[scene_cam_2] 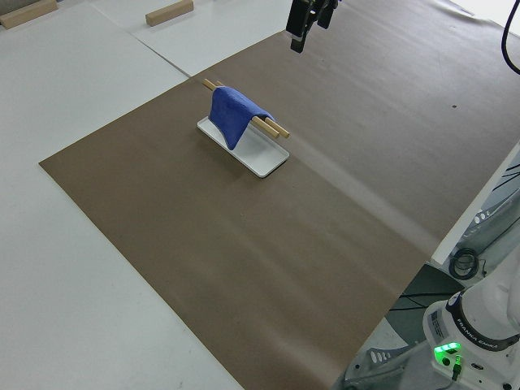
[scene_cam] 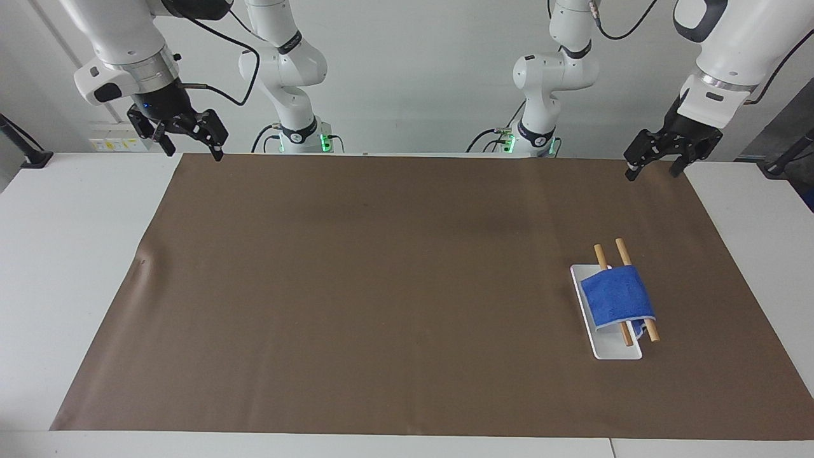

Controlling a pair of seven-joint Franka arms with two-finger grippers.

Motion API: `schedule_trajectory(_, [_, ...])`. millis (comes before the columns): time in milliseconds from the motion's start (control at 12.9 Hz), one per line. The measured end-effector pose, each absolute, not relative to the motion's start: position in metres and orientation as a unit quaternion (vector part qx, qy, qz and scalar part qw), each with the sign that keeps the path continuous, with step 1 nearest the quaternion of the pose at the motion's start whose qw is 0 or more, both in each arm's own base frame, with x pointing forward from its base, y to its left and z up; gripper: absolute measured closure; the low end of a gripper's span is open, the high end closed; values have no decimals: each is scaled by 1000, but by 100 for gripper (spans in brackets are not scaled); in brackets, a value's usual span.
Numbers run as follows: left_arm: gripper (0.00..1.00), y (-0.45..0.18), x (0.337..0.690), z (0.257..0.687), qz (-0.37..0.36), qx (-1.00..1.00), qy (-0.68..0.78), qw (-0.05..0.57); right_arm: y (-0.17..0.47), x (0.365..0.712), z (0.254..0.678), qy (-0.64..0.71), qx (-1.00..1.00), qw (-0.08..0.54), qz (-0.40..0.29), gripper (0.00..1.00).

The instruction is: Right arm passes towel to left arm to hang

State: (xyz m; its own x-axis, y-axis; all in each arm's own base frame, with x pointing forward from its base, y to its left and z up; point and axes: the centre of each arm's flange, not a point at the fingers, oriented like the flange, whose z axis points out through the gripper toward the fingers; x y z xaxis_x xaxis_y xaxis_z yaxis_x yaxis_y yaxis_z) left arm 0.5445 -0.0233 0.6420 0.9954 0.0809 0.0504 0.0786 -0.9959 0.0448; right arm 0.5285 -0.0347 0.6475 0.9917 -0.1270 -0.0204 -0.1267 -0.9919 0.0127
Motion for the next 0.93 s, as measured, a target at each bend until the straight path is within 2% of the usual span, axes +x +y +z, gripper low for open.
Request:
schedule_trajectory(232, [0,-27,554,641,22,999,36,22,-35,528,646,-64,998,6,-12,0])
schedule_trajectory(927, [0,-33,548,634,-7,999,30,16,-34,528,641,-63,998,6,-17,0])
